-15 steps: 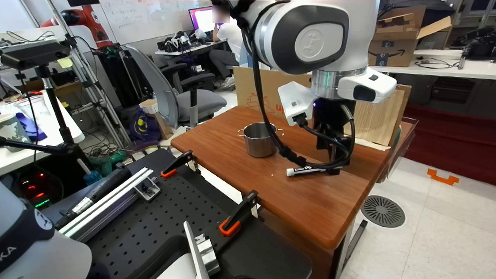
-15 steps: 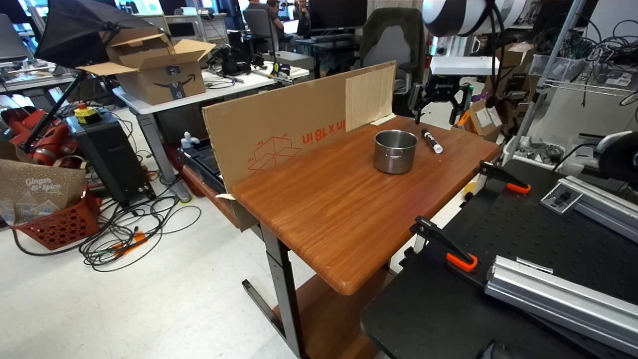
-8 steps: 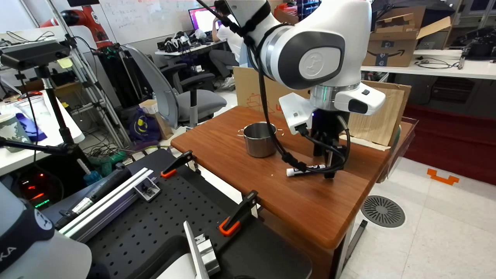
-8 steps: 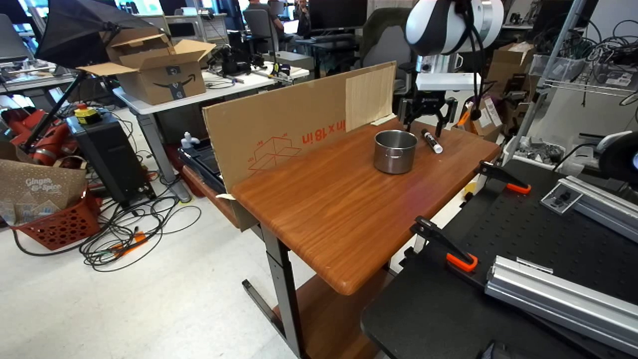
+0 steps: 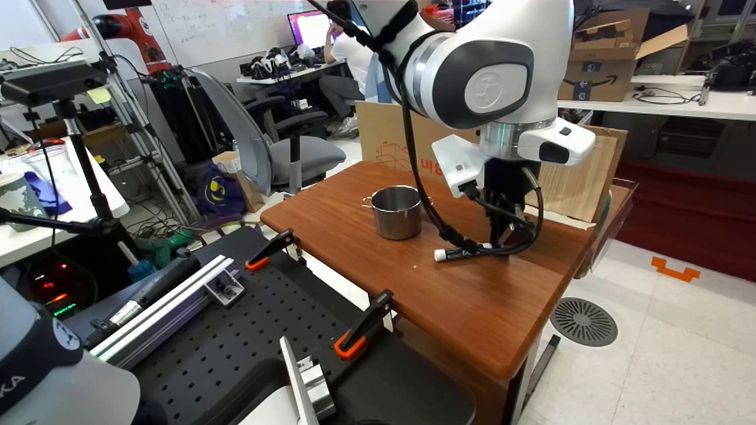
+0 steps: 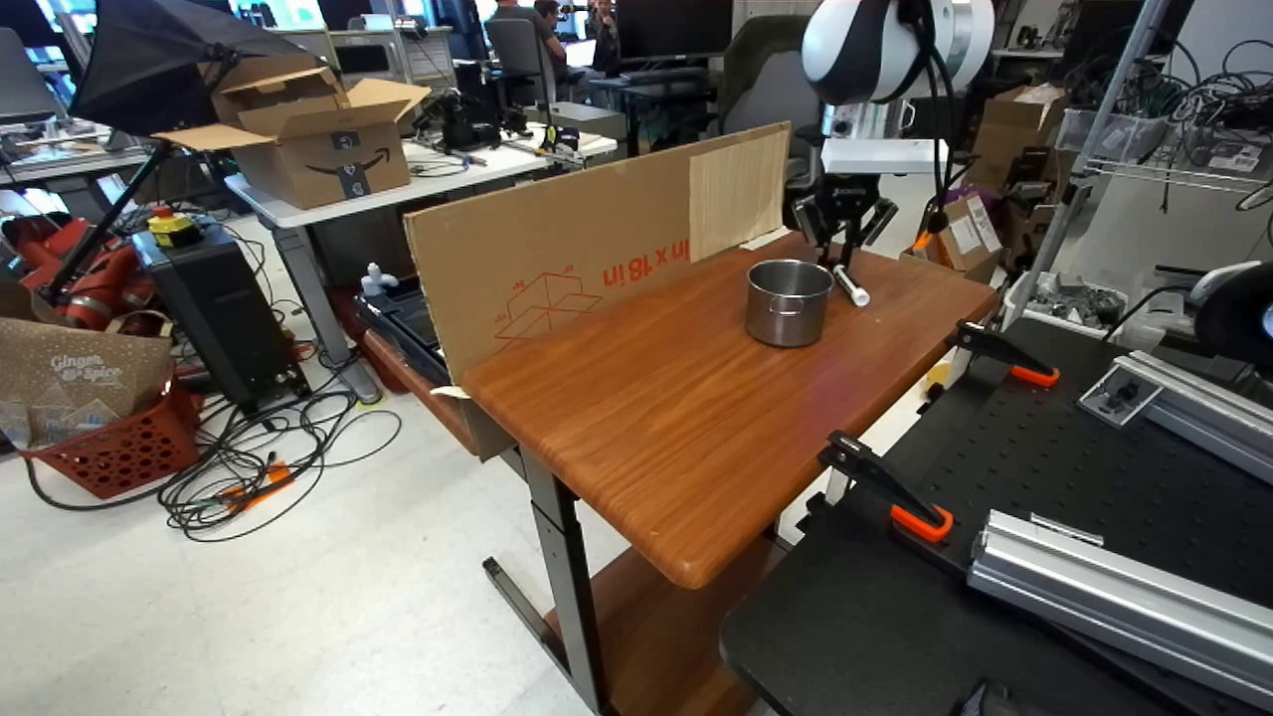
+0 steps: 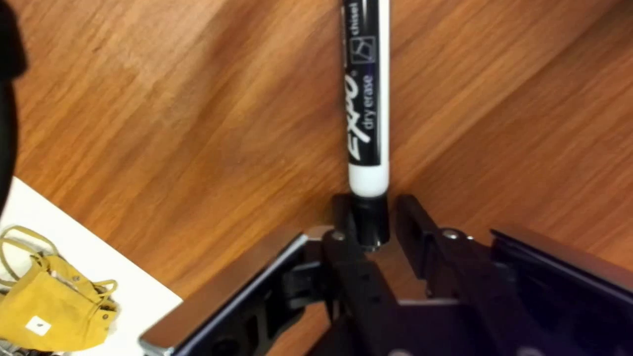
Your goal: Put the black marker inside the silver pot
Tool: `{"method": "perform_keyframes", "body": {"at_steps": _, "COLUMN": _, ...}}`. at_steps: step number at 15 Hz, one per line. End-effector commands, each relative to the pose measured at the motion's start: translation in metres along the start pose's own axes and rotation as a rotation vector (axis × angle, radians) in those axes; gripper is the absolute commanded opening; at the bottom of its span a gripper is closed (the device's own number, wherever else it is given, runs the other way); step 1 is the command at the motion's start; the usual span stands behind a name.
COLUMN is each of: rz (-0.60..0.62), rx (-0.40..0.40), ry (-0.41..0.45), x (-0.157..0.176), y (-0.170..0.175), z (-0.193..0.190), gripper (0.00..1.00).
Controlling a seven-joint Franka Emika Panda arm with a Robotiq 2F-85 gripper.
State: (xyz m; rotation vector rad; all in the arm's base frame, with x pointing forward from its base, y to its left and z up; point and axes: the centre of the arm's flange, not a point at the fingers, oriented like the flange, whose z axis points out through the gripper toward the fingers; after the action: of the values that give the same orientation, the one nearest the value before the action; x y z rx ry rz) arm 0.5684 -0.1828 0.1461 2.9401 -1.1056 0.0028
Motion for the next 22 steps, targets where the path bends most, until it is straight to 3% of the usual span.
{"method": "perform_keyframes", "body": {"at_steps": 1, "rz": -0.008, "rx": 0.020, "ry": -0.007, "x": 0.003, "y": -0.005, "z": -0.002, "gripper": 0.01}}
{"method": "perform_keyframes", "body": {"at_steps": 7, "rz": -0.097, "rx": -0.004, "ry": 0.063, "x": -0.003, "y": -0.047, "z": -0.044, "gripper": 0.05}}
{"method": "perform_keyframes", "body": {"at_steps": 15, "rz": -0.211, "rx": -0.065, "ry": 0.285, "x": -0.022, "y": -0.102, "z": -0.138, "gripper": 0.05}}
{"method": "perform_keyframes", "body": {"at_steps": 22, "rz": -0.272, "rx": -0.120, "ry": 0.439, "x": -0.051, "y": -0.137, "z": -0.146, "gripper": 0.05}}
